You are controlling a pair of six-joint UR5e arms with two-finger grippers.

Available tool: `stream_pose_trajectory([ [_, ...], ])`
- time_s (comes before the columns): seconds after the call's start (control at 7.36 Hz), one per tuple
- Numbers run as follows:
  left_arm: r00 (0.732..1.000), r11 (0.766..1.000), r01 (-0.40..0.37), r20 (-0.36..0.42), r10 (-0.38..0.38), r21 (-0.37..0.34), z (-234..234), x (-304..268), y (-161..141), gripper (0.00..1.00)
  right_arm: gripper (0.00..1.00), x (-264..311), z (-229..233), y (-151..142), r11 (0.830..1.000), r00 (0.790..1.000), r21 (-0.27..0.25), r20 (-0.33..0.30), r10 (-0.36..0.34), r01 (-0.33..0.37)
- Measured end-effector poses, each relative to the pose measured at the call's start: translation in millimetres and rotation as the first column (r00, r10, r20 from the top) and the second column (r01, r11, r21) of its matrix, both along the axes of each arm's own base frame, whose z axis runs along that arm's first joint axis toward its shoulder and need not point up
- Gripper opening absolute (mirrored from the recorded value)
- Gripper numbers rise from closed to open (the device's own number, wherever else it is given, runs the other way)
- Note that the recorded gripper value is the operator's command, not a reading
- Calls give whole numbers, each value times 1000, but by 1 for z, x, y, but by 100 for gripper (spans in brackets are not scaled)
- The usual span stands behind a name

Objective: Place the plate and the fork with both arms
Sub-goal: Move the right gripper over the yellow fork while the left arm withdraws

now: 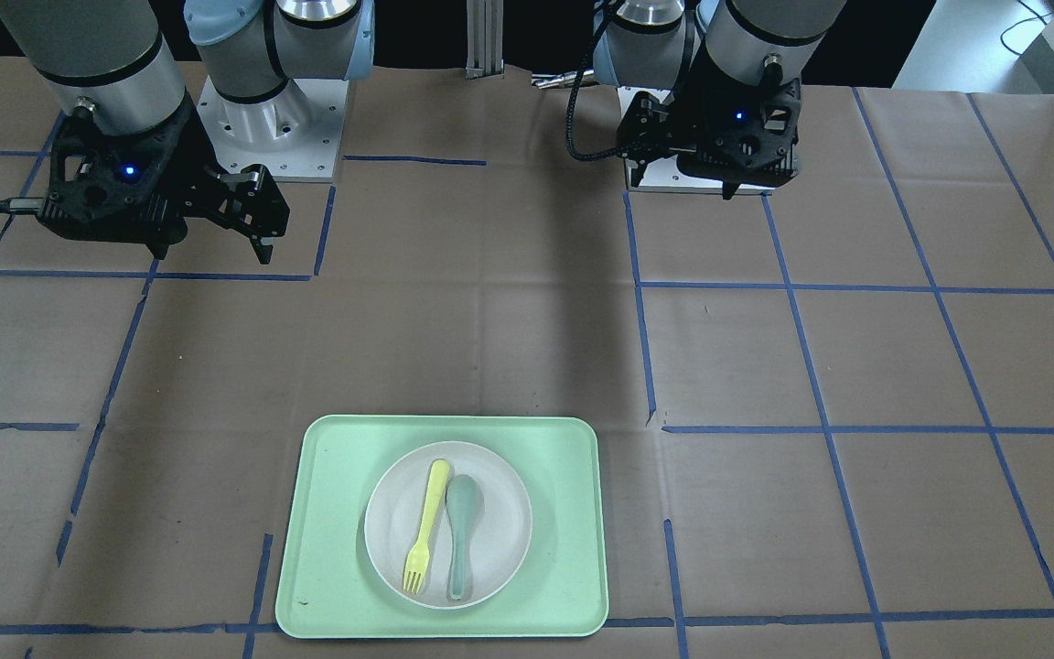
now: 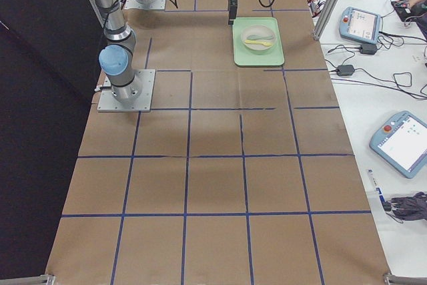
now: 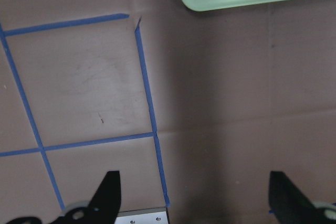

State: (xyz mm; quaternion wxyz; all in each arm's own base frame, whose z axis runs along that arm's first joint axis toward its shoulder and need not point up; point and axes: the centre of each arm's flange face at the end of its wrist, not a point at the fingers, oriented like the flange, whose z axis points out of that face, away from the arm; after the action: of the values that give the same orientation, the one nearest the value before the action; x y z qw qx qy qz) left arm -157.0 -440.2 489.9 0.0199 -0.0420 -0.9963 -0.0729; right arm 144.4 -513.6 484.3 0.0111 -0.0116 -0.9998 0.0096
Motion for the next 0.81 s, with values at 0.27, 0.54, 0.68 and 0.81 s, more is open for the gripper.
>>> stream_pose_trajectory([
  [0.27, 997, 997, -81, 2, 81, 5, -11, 33, 37, 100, 100, 9, -5, -16, 1000, 1000, -23, 7, 6, -6],
  [0.54, 994, 994, -104, 13, 104, -30, -17, 44, 52, 100, 100, 28, -10, -40, 1000, 1000, -26, 9, 15, -15],
  [0.68, 993, 992, -105, 40, 108, -69, -15, 49, 46, 100, 100, 42, -16, -53, 1000, 1000, -21, 9, 8, -8],
  [0.81, 992, 988, -108, 59, 115, -109, -10, 52, 39, 100, 100, 59, -23, -65, 1000, 1000, -15, 10, 1, -1],
])
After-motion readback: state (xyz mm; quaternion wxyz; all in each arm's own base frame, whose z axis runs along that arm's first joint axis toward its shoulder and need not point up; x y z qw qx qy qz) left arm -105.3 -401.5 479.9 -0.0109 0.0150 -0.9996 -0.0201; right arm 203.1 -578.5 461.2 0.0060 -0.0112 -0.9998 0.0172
